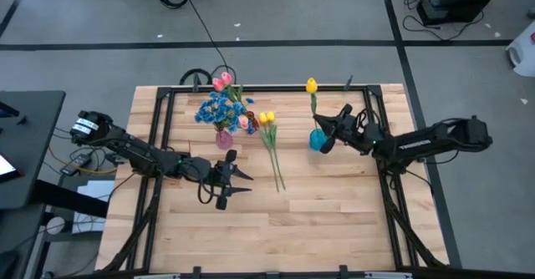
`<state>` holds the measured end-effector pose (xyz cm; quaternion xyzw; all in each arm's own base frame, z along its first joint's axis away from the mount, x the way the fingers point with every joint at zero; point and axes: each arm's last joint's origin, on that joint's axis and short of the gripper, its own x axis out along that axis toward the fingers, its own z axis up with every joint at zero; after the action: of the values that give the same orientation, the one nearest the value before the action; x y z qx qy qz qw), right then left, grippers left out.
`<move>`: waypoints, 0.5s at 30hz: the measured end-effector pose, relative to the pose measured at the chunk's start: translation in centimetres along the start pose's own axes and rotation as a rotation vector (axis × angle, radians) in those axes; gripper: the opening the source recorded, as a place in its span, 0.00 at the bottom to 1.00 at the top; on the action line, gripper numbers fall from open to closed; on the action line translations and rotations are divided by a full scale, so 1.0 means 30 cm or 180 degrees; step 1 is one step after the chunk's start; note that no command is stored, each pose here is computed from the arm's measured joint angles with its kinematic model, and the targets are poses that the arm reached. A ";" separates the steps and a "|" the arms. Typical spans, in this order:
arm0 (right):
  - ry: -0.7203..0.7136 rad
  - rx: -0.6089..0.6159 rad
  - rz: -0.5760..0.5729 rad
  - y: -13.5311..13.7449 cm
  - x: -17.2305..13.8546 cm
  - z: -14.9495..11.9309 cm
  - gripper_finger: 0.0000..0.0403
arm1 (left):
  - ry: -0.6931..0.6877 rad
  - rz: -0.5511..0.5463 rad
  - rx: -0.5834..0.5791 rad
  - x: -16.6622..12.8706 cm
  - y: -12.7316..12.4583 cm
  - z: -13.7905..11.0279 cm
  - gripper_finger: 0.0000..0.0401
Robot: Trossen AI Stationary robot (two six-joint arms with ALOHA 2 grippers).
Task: Sort flowers into vase by color
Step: Put the yellow tulip into the red vase
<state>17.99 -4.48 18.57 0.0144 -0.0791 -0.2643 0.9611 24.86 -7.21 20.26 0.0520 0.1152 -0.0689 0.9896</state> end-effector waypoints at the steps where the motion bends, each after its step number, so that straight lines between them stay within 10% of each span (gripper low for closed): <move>1: -0.0047 -0.0006 0.0017 0.004 0.003 -0.002 0.02 | -0.0017 0.0002 -0.0003 0.000 0.000 0.002 0.41; 15: -0.0364 0.0043 0.0160 0.038 0.071 -0.036 0.02 | -0.0032 0.0004 0.0067 0.000 0.000 0.003 0.41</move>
<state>20.54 -4.59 17.88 0.0038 -0.1360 -0.2399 0.9612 24.89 -7.22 20.36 0.0622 0.1095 -0.0697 0.9896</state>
